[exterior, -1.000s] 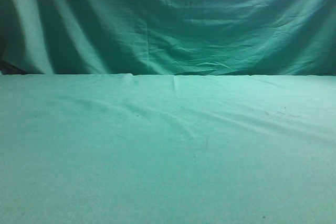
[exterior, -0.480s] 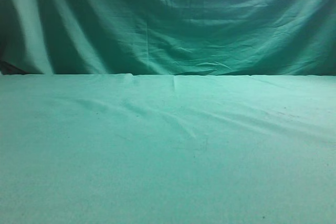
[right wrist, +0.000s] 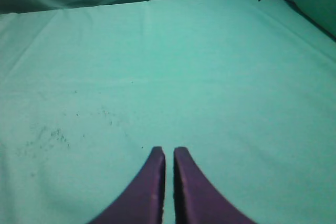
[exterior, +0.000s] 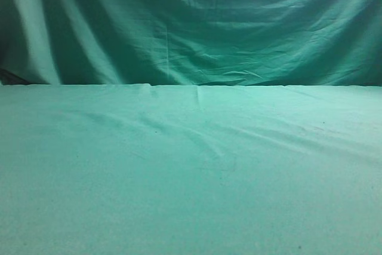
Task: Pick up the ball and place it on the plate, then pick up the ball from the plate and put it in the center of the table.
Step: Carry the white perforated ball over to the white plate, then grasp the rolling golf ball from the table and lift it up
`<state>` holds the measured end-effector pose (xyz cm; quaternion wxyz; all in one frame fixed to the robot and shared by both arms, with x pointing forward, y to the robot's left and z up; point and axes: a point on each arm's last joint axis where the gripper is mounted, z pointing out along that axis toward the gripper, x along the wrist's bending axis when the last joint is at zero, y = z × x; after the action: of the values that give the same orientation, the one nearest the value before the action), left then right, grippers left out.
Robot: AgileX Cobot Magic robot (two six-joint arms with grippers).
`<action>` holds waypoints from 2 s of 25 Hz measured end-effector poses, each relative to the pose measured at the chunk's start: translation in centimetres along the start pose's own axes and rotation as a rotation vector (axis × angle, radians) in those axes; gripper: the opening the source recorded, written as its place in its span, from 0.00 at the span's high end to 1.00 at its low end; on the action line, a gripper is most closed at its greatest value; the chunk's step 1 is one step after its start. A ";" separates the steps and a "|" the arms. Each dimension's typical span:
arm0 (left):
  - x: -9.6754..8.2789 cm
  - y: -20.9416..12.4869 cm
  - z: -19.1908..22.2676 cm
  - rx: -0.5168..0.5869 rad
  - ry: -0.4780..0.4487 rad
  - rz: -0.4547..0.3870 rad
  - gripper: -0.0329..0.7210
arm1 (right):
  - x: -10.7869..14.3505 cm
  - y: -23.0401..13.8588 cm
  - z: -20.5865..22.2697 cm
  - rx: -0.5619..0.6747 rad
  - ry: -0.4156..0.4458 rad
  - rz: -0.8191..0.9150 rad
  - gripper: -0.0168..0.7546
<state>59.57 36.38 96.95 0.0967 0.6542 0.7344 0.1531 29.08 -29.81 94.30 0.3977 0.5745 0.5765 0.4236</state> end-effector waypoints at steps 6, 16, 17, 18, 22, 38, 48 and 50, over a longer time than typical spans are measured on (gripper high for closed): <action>-0.3 0.3 -0.2 -0.018 -0.040 -0.051 0.30 | 0.0 0.0 0.0 0.000 0.000 0.000 0.92; -3.3 5.5 -9.1 -0.236 -0.304 -0.048 0.55 | 0.0 0.0 0.0 0.000 0.000 0.000 0.92; -3.6 5.6 -10.2 -0.269 -0.318 -0.021 0.65 | 0.0 0.0 0.0 0.000 0.000 0.000 0.92; -4.0 5.5 -11.4 -0.300 -0.327 0.011 0.78 | 0.0 0.0 0.0 0.000 0.000 0.000 0.92; -5.7 4.6 -15.6 -0.398 -0.347 0.132 0.96 | 0.0 0.0 0.0 0.000 0.000 0.000 0.92; -8.1 -9.3 -23.7 -0.748 -0.405 0.319 0.96 | 0.0 0.0 0.0 0.000 -0.002 -0.006 0.92; -5.3 -20.3 -23.4 -0.901 -0.392 0.348 0.96 | 0.4 2.7 -0.4 -0.301 0.052 0.074 0.92; -4.9 -22.0 -23.4 -0.947 -0.389 0.353 0.96 | 0.4 3.5 -0.7 -0.389 0.068 0.091 0.92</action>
<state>31.68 27.06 110.75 0.4879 0.6689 0.4324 0.3572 29.53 -29.46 97.83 0.4620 0.4979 0.4701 0.5637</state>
